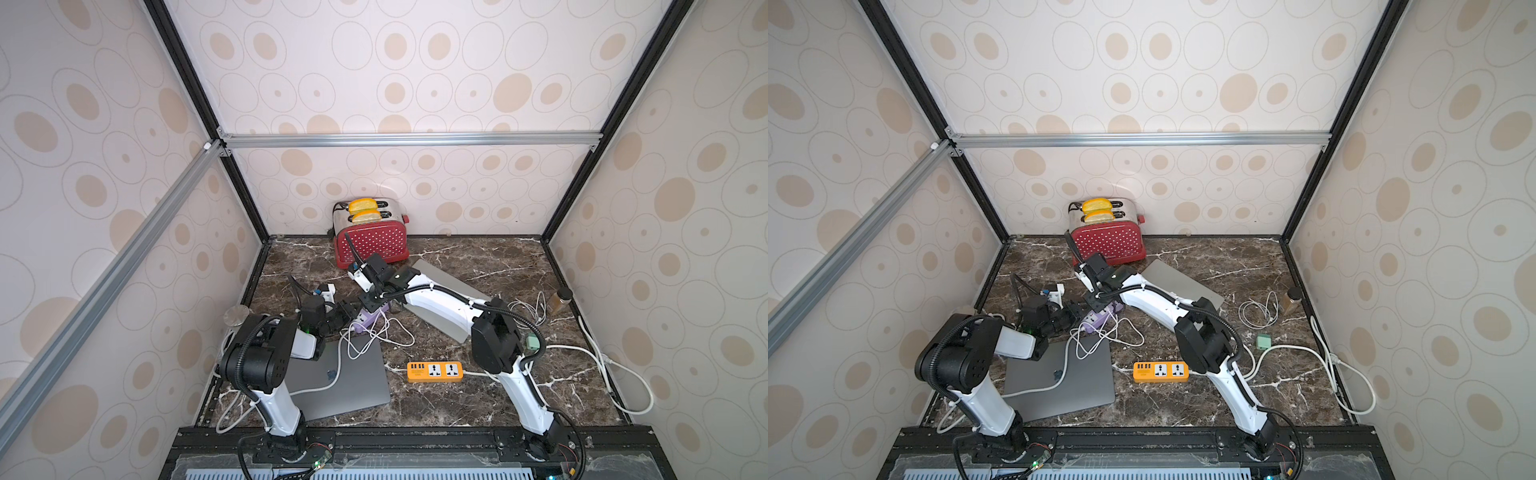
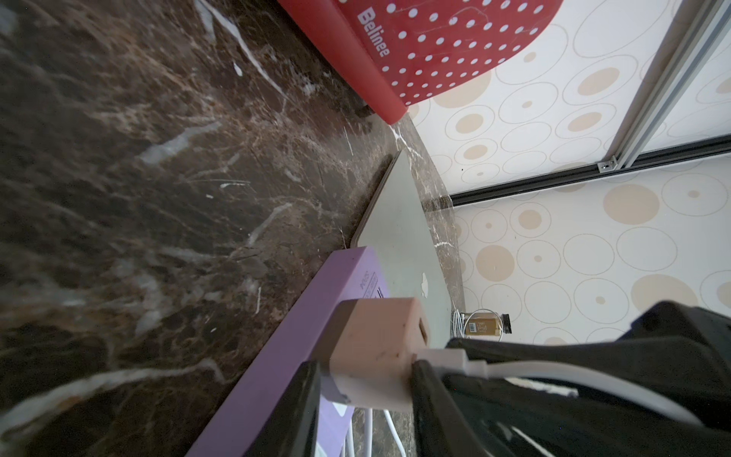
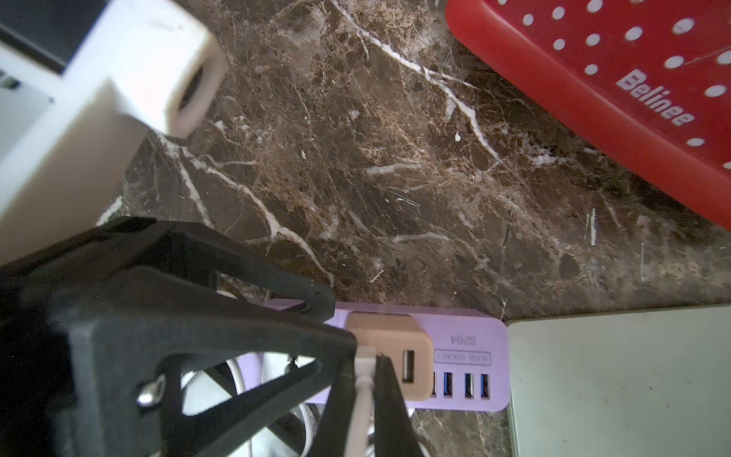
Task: Unplug the laptop charger
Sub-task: Remove the plug from the socket.
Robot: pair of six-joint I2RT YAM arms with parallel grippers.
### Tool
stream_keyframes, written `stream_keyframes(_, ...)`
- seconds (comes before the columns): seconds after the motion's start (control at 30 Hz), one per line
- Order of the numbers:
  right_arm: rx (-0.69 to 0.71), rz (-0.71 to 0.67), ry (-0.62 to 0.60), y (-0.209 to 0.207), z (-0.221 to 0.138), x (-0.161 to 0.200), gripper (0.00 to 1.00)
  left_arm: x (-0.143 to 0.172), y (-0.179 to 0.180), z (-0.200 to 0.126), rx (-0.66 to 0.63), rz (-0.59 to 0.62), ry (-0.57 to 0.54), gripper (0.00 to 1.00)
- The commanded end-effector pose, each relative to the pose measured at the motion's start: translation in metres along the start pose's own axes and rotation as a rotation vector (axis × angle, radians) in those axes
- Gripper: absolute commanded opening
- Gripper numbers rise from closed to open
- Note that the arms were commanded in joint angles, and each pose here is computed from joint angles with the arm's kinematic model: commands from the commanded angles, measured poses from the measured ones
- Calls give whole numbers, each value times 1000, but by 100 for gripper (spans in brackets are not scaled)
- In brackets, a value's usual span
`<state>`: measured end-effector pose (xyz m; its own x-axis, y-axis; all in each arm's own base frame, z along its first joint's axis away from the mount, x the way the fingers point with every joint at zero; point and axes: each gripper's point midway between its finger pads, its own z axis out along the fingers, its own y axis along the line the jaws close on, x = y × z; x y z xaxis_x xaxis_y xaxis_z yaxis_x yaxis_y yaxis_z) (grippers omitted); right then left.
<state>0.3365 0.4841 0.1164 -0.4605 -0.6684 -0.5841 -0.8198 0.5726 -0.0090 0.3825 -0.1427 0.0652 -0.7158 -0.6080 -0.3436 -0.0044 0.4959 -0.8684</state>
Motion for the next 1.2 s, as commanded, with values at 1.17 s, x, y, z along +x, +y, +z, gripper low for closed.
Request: stream_keyframes(1.17,42,-89,-23,22,-50,-30,0,44,89,-19,-386,-81,114,40)
